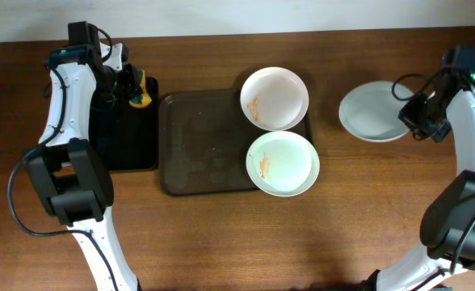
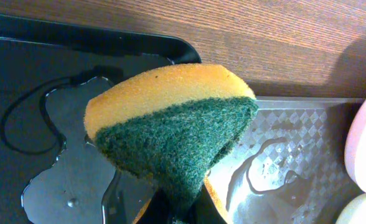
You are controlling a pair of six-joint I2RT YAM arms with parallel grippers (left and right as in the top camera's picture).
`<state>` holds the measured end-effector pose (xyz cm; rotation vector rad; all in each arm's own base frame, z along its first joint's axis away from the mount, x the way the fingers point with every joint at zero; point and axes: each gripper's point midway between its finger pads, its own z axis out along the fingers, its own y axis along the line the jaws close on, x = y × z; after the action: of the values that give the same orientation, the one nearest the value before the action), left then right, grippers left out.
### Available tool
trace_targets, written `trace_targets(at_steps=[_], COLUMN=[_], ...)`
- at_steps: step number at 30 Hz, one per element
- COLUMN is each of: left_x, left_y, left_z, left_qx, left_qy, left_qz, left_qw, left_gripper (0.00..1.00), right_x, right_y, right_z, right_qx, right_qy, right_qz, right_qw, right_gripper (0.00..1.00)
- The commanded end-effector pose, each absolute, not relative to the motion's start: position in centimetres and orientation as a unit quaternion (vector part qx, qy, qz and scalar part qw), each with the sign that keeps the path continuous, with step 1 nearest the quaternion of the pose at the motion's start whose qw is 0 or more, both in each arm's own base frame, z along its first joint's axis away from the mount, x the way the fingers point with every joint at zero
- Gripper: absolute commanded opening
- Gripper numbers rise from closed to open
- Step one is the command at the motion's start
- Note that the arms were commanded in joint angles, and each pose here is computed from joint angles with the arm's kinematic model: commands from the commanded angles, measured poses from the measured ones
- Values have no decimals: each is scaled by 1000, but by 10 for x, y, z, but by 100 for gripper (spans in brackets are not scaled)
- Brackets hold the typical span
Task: Clean dirty plates on tray and stack at the side
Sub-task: 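Lower the blue-grey plate onto the table and open the right gripper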
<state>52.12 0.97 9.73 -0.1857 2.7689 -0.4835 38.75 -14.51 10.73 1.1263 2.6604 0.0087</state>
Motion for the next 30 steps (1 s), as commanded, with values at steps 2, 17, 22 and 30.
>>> trace_targets(at_steps=[2, 17, 22, 30], left_x=[523, 523, 523, 523], left_y=[10, 10, 10, 10], left_z=[118, 118, 118, 118], left_qx=[-66, -66, -65, -65], left_qy=[967, 967, 967, 967], left_qz=[-166, -166, -165, -165], left_qw=[183, 183, 183, 183], left_gripper=[1, 1, 1, 1], right_x=[387, 382, 378, 365], right_y=[-149, -154, -136, -43], right_z=[87, 50, 82, 173], right_qx=[391, 395, 381, 249], right_qy=[910, 908, 913, 943], right_qz=[20, 20, 55, 108], right_qw=[136, 135, 133, 191], right_gripper=[4, 42, 50, 67])
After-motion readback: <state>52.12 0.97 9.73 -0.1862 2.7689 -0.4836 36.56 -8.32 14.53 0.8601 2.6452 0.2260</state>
